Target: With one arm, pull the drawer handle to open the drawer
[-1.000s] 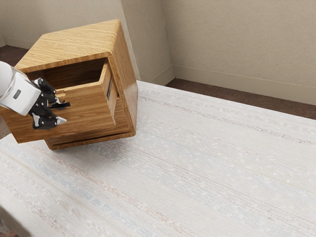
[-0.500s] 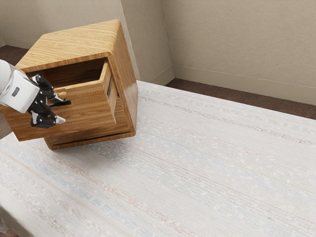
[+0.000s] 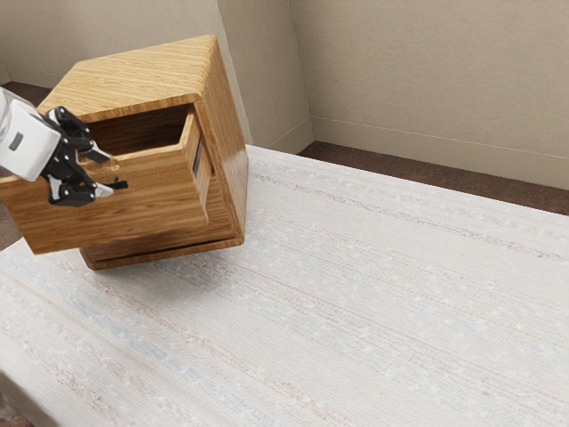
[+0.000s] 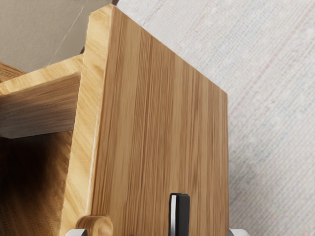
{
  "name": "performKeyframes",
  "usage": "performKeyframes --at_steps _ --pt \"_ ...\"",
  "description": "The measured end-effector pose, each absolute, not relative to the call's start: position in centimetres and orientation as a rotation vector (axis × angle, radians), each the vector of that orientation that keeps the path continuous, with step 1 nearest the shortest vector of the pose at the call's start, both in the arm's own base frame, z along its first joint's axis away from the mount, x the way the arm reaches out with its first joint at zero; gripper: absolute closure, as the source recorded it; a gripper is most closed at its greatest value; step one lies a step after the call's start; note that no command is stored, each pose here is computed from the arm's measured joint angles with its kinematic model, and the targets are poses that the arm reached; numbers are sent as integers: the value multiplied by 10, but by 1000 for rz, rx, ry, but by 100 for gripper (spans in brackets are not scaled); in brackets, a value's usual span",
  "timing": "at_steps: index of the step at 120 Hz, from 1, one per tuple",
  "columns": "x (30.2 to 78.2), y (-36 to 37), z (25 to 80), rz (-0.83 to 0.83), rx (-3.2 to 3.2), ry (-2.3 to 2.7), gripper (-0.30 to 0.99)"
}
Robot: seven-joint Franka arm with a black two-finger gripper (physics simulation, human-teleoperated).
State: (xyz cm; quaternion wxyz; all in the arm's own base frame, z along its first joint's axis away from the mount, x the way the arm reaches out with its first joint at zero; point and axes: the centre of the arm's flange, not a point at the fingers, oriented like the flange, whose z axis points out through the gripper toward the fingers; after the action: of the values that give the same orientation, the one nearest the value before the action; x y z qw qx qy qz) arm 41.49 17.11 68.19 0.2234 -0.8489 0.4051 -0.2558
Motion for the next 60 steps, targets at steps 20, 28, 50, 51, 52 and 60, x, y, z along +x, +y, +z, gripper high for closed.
performKeyframes --at_steps 20,28,50,51,52,60 --pt "415 170 683 -706 -2339 1121 32" --pt "415 169 682 -705 -2340 1123 32" --pt "432 -144 788 -912 -1973 1617 18" --pt "434 -168 778 -899 -1985 1671 18" --pt "434 -188 769 -885 -1998 1718 17" --pt "412 -333 687 -699 -2081 2063 13"
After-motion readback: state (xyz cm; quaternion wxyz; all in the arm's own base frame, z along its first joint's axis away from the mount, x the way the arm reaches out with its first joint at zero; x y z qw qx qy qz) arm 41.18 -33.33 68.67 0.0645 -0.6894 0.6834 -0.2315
